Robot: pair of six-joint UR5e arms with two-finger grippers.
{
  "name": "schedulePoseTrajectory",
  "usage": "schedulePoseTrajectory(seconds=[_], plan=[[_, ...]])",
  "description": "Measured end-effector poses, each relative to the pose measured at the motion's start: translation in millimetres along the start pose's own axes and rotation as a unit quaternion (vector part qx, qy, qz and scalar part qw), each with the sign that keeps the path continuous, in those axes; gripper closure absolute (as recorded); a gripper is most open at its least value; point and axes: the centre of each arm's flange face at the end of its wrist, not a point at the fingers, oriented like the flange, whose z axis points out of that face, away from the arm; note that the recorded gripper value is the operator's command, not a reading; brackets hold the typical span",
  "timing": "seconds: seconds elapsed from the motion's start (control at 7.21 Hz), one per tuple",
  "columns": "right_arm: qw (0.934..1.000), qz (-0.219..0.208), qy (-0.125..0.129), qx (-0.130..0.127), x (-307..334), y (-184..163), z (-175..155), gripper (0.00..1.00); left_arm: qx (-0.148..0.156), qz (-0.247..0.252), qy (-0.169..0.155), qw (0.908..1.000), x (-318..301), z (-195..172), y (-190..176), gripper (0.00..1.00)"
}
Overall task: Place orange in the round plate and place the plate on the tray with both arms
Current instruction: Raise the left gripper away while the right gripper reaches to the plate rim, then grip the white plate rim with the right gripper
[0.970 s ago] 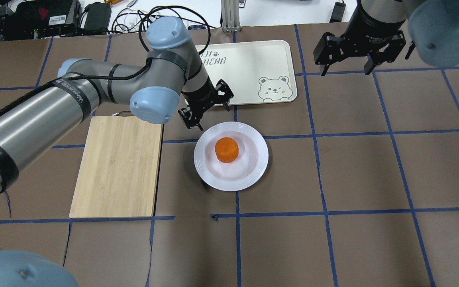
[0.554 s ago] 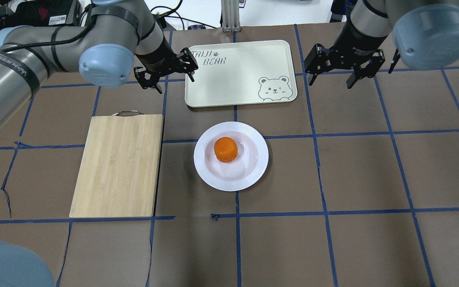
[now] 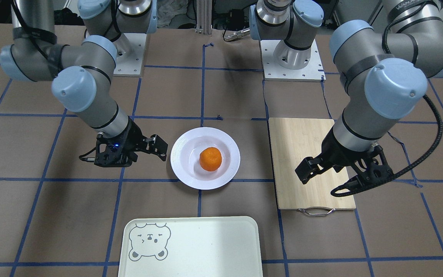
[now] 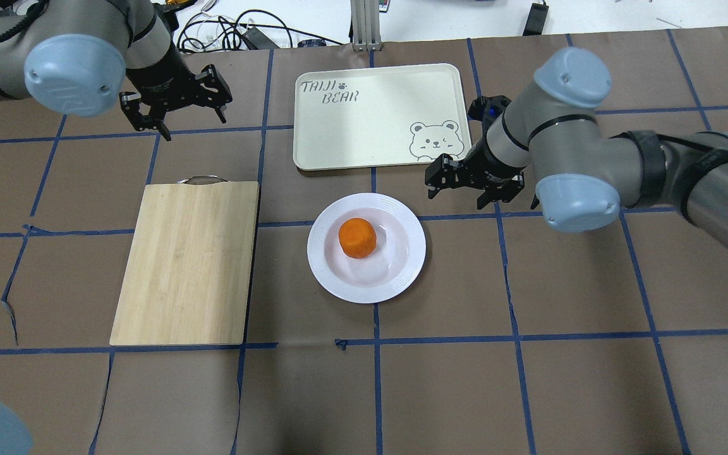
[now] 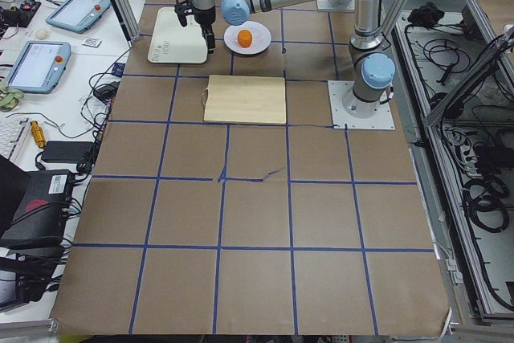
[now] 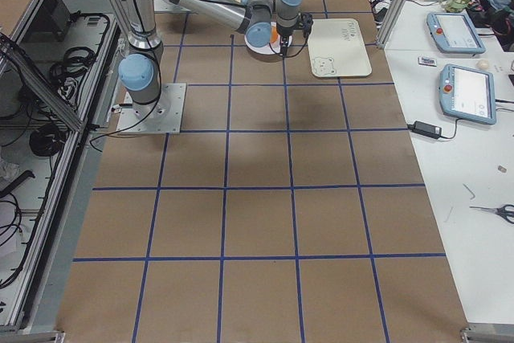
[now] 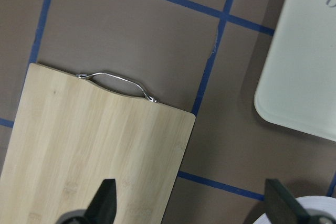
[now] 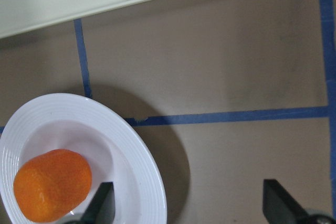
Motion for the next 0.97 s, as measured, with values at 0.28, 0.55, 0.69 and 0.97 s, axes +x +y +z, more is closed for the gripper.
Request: schedulePoseTrajectory(seconds=[0.28,0.55,0.69,0.97], plan=[[0.9999,0.007,-0.015,0.000,-9.4,15.0,46.8,0.00,0.021,-0.007,-0.001,0.9998,-12.1,-26.5,3.5,0.00],[0.9996,-0.007,-0.027,-0.003,-23.2,28.6,63.9,0.02,0.045,-0.006,0.001,0.9990,-16.6,-57.3,17.2,0.00],[0.9995,-0.012,-0.030,-0.006,-26.4,32.7,68.1,0.04,0.053,-0.002,-0.002,0.9986,-18.6,-66.4,23.3,0.00],[0.9993,-0.018,-0.032,-0.008,-25.5,43.8,77.7,0.12,0.065,0.015,-0.004,0.9978,-20.7,-80.4,32.2,0.00]])
